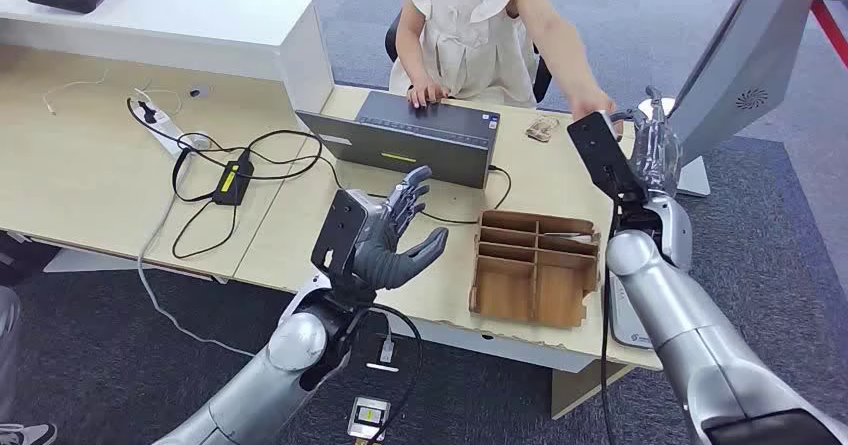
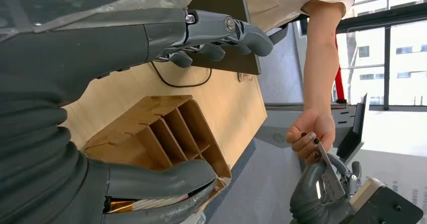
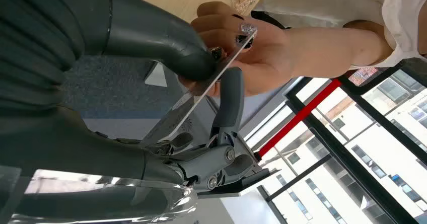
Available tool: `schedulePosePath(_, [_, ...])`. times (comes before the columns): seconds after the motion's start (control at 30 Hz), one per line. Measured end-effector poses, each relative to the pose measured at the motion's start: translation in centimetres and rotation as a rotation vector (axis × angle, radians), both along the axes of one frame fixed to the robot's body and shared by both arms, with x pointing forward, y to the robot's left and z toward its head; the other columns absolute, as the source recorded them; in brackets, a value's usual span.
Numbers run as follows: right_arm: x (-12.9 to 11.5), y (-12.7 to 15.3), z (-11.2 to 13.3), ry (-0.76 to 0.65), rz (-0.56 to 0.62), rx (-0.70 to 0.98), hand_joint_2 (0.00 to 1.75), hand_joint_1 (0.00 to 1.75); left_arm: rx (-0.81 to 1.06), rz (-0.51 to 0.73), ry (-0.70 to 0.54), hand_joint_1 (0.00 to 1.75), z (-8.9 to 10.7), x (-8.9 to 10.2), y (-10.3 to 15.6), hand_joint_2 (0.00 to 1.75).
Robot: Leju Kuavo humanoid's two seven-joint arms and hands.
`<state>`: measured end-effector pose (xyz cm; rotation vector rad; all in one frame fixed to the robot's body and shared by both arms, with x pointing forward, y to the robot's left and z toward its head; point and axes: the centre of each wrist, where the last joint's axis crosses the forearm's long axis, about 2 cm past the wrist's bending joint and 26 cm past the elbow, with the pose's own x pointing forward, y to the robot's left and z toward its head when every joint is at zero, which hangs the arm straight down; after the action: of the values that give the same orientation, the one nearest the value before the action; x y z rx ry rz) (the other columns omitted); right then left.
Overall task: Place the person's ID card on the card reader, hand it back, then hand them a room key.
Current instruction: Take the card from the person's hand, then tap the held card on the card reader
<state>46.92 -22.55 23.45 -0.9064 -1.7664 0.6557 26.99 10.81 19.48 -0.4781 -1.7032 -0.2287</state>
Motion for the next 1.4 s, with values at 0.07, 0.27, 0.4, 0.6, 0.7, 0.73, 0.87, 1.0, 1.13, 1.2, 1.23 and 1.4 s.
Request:
schedulePosePath(0.07, [0.0,0.0,0.0,0.001,0.0,0.001,1.75,1.75,0.001,0.0,0.001,0.0,0.0,0.0,0.0,1.75])
schedulePosePath(0.27, [0.0,-0.1,-0.3,0.006,0.002,0.004,1.75,1.75,0.008,-0.002,0.005,0.0,-0.2,0.0,0.0,1.75])
schedulePosePath(0.4, [0.0,-0.1,-0.3,0.0,0.008,0.012,1.75,1.75,0.013,-0.002,0.005,0.0,-0.3,0.0,0.0,1.75])
schedulePosePath(0.6, [-0.1,-0.1,-0.4,-0.019,0.022,0.054,1.75,1.75,0.017,0.007,0.008,0.0,-0.4,0.0,0.0,1.75])
schedulePosePath(0.7, [-0.2,0.1,-0.4,-0.032,0.028,0.087,1.75,1.75,0.02,0.013,0.011,0.0,-0.4,0.0,0.1,1.75])
schedulePosePath(0.73, [-0.2,0.1,-0.4,-0.036,0.03,0.096,1.75,1.75,0.022,0.015,0.011,0.0,-0.4,0.0,0.1,1.75])
schedulePosePath(0.87, [-0.5,0.3,-0.5,-0.07,0.031,0.157,1.75,1.75,0.027,0.026,0.019,0.0,-0.6,-0.1,0.2,1.75])
schedulePosePath(1.0, [-1.3,0.0,-1.0,-0.112,-0.003,0.239,1.75,1.75,0.037,0.045,0.035,0.0,-1.1,-0.4,0.5,1.75])
schedulePosePath(1.13, [-2.9,-1.9,-2.7,-0.119,-0.076,0.246,1.75,1.75,0.049,0.066,0.048,0.0,-1.6,-0.8,1.0,1.75])
schedulePosePath(1.2, [-4.3,-4.2,-4.4,-0.097,-0.141,0.236,1.75,1.75,0.051,0.081,0.058,0.0,-1.9,-1.1,1.4,1.75])
schedulePosePath(1.23, [-5.1,-5.5,-5.3,-0.079,-0.177,0.235,1.75,1.75,0.05,0.087,0.064,0.0,-2.0,-1.3,1.6,1.75])
schedulePosePath(1.4, [-8.2,-10.4,-7.9,-0.005,-0.277,0.212,1.75,1.75,0.042,0.113,0.082,0.0,-2.4,-1.6,2.4,1.75])
